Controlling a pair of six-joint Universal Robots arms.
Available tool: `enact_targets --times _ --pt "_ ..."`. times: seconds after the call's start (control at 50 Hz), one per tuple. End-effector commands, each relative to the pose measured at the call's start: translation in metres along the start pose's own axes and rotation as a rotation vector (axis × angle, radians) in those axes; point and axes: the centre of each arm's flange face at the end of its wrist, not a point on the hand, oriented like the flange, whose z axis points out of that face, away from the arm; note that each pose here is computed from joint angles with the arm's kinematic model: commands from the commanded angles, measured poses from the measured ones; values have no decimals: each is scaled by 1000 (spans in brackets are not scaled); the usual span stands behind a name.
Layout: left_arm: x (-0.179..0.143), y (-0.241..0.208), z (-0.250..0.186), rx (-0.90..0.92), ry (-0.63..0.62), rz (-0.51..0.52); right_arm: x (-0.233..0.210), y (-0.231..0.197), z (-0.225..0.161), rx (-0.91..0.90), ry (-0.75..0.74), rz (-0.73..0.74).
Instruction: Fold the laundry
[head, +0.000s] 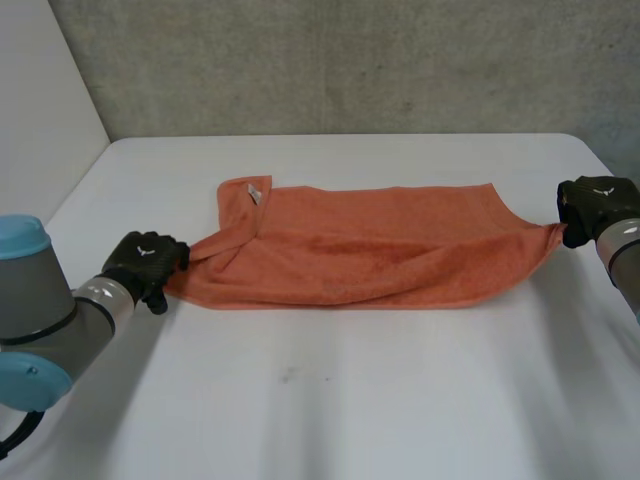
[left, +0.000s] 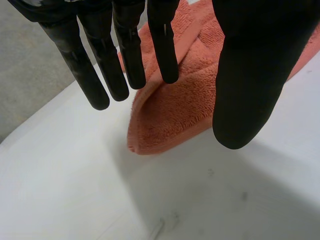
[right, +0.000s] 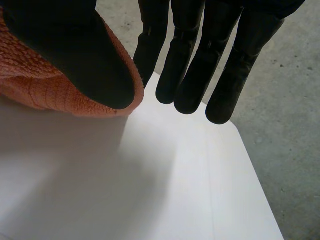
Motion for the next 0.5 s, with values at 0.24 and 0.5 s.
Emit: enact_targets --times 0.24,0.5 --pt "-2 3 32 41 2 5 -5 7 0 -18 -12 -1" --pt "8 0 44 58 26 14 -5 8 0 -19 -13 -2"
